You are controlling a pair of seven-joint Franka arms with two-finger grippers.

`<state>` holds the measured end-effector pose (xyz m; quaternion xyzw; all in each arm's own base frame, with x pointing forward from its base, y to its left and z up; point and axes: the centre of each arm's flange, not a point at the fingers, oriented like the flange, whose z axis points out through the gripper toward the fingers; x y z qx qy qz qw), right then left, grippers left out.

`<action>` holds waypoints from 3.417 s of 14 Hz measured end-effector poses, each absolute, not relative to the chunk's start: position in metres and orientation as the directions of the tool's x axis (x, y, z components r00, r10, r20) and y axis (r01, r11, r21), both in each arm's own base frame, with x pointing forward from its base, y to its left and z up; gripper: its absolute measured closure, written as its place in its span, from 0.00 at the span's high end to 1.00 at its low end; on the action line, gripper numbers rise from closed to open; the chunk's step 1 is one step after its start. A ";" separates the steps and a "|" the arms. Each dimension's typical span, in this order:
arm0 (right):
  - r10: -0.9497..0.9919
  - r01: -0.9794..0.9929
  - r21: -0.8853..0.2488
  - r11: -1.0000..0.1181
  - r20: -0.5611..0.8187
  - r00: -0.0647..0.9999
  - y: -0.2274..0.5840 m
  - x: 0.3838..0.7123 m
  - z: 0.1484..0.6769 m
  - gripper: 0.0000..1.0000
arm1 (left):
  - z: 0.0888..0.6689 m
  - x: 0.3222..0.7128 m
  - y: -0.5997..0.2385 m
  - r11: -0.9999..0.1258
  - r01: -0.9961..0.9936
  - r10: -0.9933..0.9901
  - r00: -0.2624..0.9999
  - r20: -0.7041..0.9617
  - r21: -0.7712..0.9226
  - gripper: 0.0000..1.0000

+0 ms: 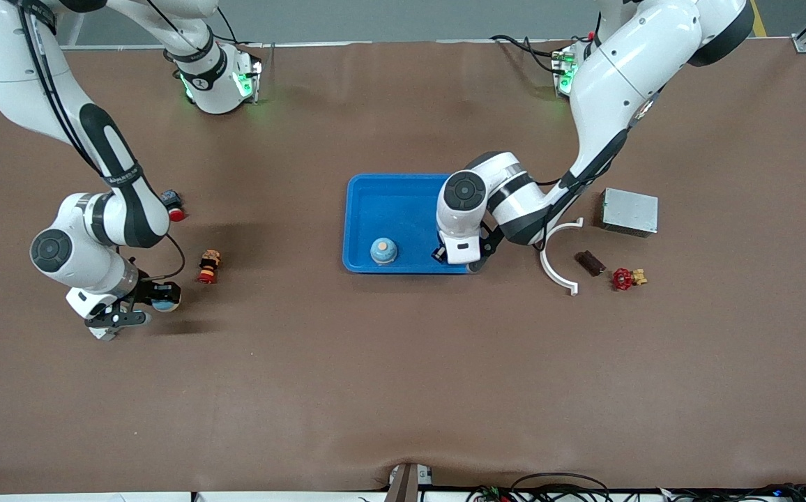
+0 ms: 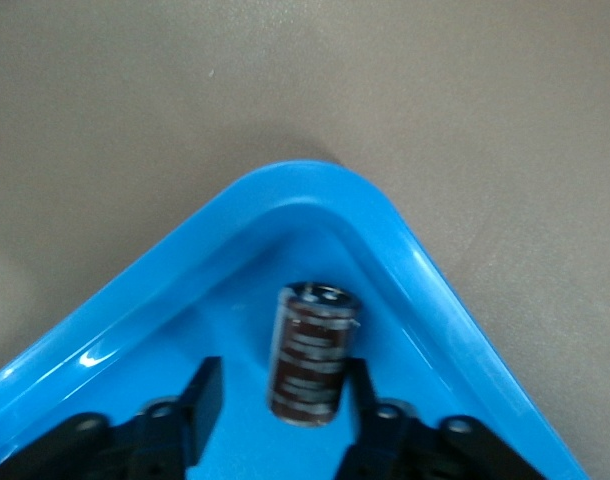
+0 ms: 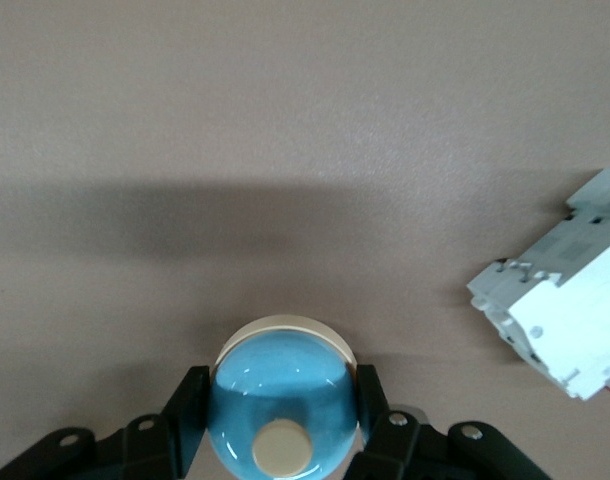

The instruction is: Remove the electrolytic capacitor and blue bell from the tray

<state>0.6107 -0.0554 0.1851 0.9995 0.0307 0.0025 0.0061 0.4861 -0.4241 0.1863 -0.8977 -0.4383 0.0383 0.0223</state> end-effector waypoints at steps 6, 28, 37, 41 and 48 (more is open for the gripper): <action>0.038 0.038 0.006 -0.999 -0.005 0.999 -0.051 0.617 0.191 0.98 | 0.204 0.496 -0.420 -0.607 0.788 0.793 0.609 -0.008 -0.104 0.34; -0.536 -0.536 -0.039 -0.843 -0.023 0.844 0.373 0.597 0.295 1.00 | 0.258 0.626 -0.003 -0.823 0.482 0.525 0.848 -0.076 -0.302 0.34; -0.576 -0.576 0.012 -0.817 -0.043 0.816 0.459 0.528 0.269 1.00 | 0.191 0.631 0.038 -0.856 0.448 0.475 0.878 -0.052 -0.259 0.34; -0.572 -0.571 0.039 -0.820 -0.062 0.818 0.469 0.517 0.236 1.00 | 0.191 0.631 0.038 -0.879 0.403 0.432 0.900 -0.065 -0.256 0.50; -0.563 -0.562 0.037 -0.826 -0.057 0.824 0.472 0.514 0.202 1.00 | 0.238 0.635 0.021 -0.896 0.362 0.394 0.916 -0.083 -0.255 1.00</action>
